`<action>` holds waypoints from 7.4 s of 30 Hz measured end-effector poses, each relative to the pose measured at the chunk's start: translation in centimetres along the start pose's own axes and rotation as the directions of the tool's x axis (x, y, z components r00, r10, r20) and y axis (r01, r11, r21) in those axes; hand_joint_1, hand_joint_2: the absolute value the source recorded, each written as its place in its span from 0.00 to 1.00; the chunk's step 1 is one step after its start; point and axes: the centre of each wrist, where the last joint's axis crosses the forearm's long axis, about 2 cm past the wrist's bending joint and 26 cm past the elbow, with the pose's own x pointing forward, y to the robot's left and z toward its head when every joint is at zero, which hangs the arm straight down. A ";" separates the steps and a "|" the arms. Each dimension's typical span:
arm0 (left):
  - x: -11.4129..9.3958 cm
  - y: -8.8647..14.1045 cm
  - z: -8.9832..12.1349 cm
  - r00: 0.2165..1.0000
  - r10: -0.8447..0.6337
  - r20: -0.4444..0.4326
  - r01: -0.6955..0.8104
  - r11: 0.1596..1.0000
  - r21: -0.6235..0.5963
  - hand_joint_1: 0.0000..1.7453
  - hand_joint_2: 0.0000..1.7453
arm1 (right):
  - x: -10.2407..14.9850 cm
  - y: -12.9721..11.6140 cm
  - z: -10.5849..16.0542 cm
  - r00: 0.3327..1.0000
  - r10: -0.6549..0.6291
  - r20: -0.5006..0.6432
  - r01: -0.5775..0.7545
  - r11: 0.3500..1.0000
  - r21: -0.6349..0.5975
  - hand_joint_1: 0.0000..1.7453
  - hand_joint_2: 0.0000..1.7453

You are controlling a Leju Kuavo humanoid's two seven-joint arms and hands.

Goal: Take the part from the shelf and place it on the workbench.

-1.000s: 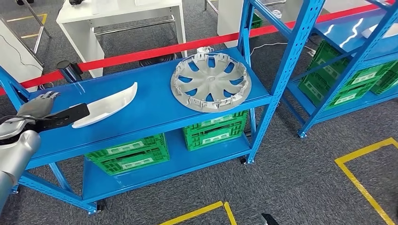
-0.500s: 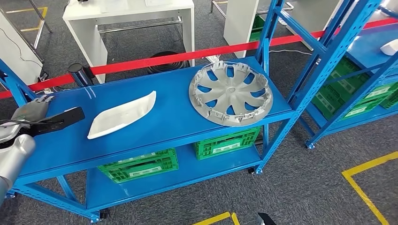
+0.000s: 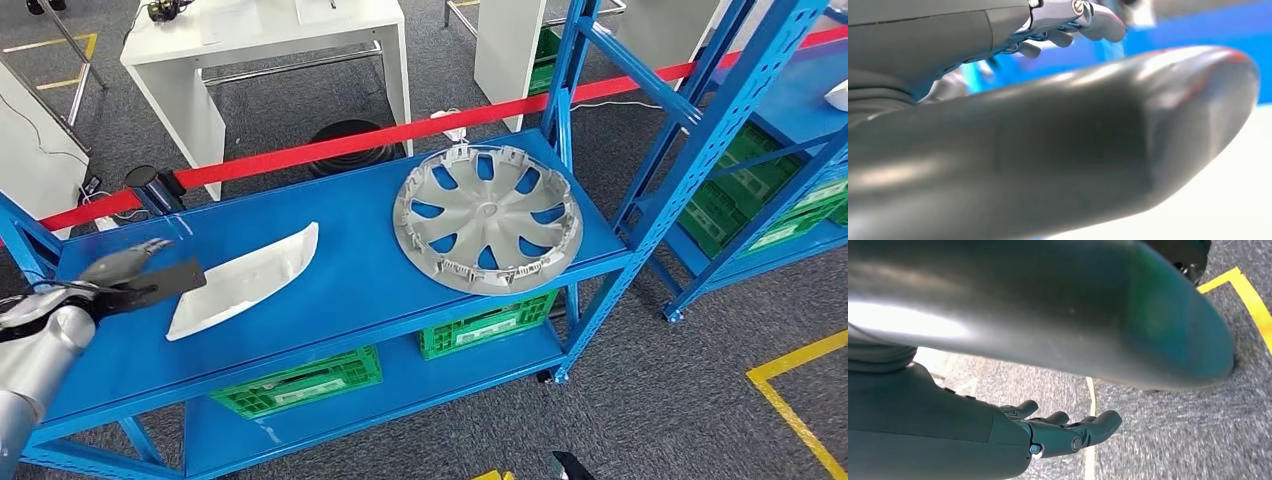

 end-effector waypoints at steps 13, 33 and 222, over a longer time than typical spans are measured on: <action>1.4 -5.1 -0.7 0.894 0.206 0.398 -0.207 0.978 -0.042 0.00 0.00 | -0.2 -0.1 0.0 0.998 -0.057 0.011 0.057 0.998 0.001 0.00 0.00; 4.7 -8.1 0.7 0.755 0.250 0.607 -0.255 0.964 -0.080 0.00 0.00 | -0.4 -0.3 0.0 0.991 -0.130 0.019 0.130 0.991 -0.010 0.00 0.00; 18.4 -3.1 7.7 0.305 -0.049 0.951 -0.725 0.635 0.266 1.00 1.00 | -0.8 0.6 -0.2 0.992 -0.124 0.026 0.124 0.992 -0.012 0.00 0.00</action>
